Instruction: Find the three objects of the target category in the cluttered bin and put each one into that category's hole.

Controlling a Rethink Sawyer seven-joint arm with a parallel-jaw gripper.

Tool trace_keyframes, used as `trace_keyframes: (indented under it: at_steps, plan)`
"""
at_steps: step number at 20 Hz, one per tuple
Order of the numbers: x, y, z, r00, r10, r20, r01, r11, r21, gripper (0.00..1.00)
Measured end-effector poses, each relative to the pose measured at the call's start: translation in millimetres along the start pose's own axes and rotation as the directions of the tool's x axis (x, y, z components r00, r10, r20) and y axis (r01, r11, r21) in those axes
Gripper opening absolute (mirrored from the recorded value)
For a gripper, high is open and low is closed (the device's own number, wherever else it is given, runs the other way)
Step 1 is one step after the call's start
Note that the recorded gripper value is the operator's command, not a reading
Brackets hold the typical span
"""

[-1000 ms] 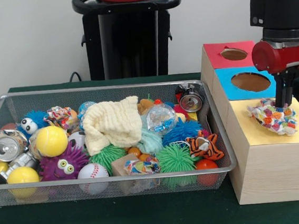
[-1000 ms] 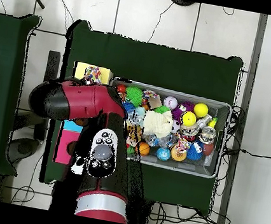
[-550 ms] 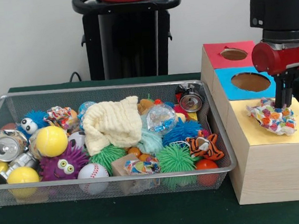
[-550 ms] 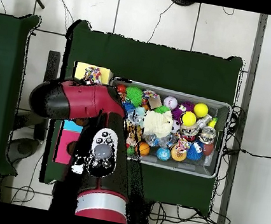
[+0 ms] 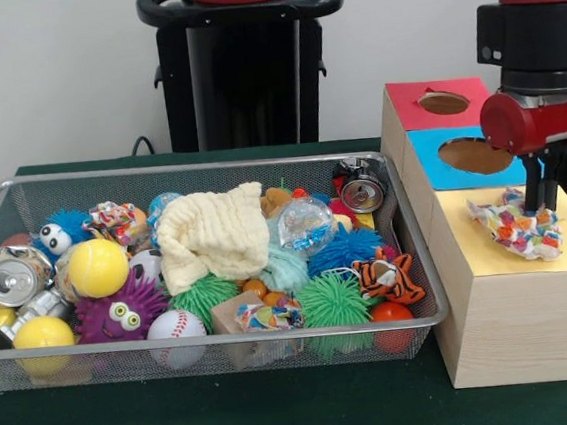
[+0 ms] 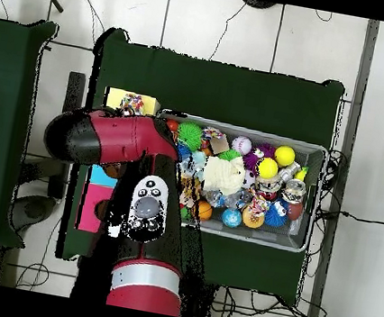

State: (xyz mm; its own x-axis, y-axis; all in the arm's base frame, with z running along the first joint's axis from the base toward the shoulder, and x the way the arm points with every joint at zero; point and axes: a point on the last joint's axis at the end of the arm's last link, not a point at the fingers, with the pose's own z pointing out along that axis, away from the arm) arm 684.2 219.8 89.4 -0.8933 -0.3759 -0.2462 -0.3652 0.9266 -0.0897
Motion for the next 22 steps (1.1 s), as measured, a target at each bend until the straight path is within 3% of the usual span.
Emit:
trace_keyframes:
  at_steps: [22]
  plan:
    - [6.7, 0, 30, 0.9996, 0.005, -0.027, -0.005, 1.0, -0.008, 0.0]
